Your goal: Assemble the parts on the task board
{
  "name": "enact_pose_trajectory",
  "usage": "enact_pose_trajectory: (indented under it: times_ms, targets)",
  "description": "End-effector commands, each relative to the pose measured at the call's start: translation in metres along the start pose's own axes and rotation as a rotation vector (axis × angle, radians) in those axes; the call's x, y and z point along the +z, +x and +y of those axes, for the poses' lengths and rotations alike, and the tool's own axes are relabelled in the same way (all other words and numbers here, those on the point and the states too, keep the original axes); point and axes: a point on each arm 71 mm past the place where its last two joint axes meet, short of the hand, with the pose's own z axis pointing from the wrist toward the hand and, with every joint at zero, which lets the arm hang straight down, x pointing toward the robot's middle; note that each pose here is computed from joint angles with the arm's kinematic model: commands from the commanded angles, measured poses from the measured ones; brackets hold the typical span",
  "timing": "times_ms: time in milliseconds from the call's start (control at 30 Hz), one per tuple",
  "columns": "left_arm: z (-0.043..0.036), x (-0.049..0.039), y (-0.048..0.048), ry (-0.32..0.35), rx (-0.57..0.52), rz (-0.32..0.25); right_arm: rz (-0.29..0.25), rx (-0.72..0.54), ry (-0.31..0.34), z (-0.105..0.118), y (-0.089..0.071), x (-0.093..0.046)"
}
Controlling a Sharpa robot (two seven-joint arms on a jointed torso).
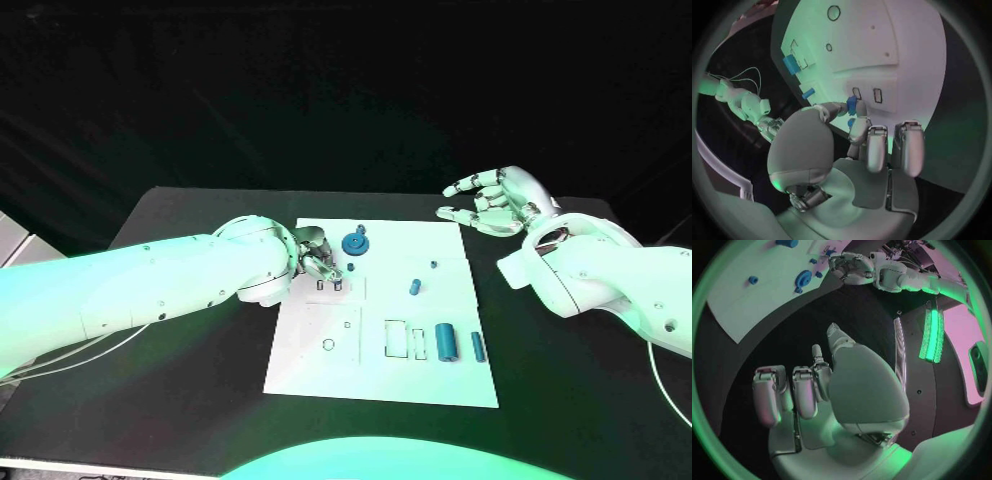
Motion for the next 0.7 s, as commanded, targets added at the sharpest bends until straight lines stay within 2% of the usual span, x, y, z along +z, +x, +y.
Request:
enact_pose_trajectory:
  times_ms: [33, 700]
  targets:
    - [-0.0027, -0.0001, 0.0011, 0.009, 0.029, -0.003, 0.002, -0.005, -0.005, 0.0003, 0.0003, -0.0002]
    - [-0.0027, 0.0014, 0.0059, 0.004, 0.064, 0.036, 0.010, -0.005, -0.002, -0.0001, 0.0012, 0.0001]
